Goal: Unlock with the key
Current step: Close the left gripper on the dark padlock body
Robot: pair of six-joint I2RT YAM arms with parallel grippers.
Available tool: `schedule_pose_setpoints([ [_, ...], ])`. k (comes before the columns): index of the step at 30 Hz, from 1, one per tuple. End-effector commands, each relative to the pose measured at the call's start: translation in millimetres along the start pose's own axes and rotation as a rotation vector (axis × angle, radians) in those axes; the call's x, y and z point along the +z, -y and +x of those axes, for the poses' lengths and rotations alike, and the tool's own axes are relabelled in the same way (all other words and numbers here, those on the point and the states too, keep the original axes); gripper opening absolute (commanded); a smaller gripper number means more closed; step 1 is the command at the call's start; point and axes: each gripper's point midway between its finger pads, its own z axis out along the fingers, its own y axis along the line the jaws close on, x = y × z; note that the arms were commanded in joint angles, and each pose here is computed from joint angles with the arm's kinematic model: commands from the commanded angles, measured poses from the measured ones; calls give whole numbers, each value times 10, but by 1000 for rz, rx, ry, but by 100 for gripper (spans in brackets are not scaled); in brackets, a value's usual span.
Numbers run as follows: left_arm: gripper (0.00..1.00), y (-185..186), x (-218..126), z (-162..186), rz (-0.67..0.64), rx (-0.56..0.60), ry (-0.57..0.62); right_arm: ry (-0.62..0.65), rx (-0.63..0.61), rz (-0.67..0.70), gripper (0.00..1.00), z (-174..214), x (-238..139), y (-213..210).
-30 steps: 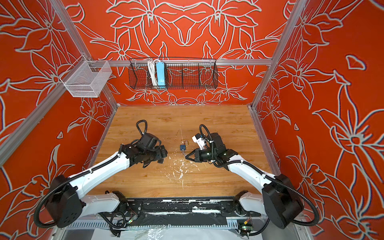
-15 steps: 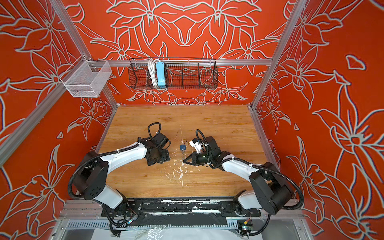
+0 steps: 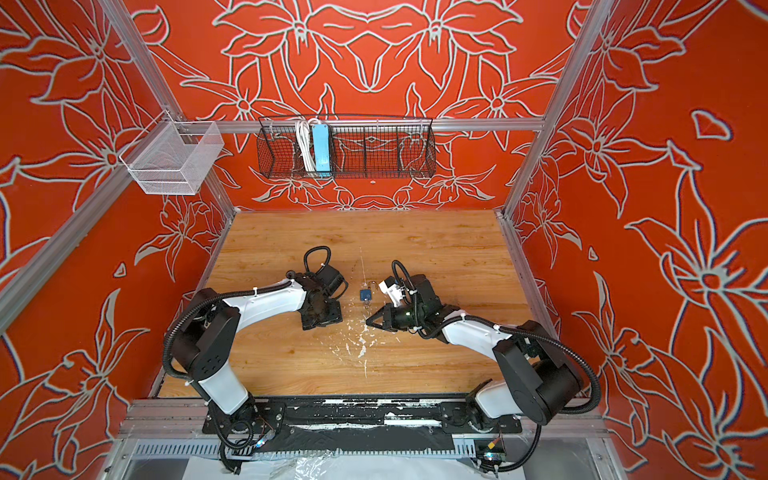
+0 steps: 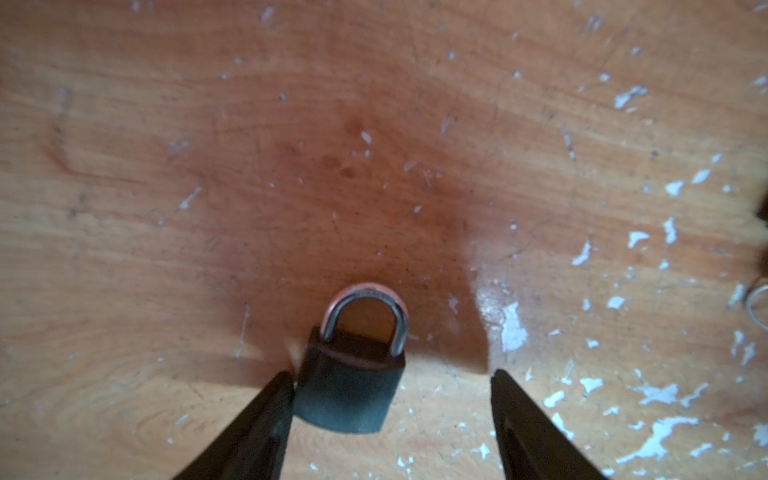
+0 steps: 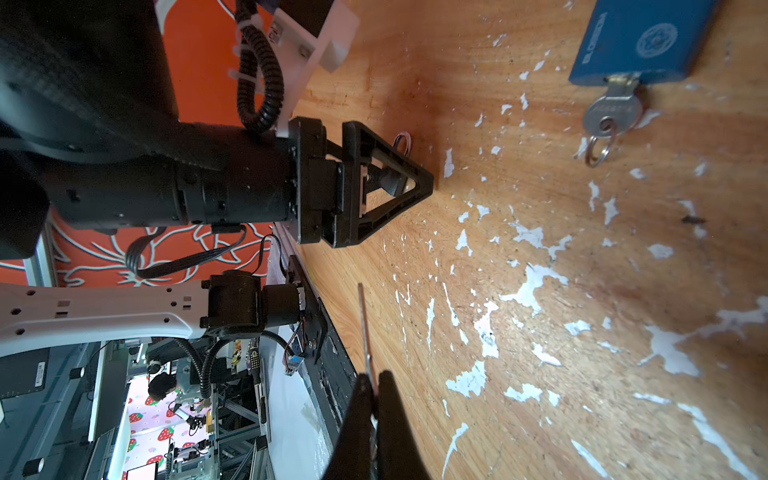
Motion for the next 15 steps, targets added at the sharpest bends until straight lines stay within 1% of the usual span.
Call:
schedule_pose_setpoints([
  [1, 71, 59, -5, 34, 25, -22, -31, 41, -22, -1, 0, -40, -45, -76],
  [4, 69, 146, 4, 50, 60, -31, -47, 53, -32, -5, 0, -88, -58, -125],
  [9, 64, 151, -45, 18, 57, -86, -35, 68, -34, -27, 0, -146, -70, -207],
  [11, 62, 104, -57, 2, 39, -109, -19, 68, -37, -31, 0, -137, -73, -208],
  [15, 60, -81, -70, -8, -56, -178, 3, 63, -33, -19, 0, -102, -62, -149],
])
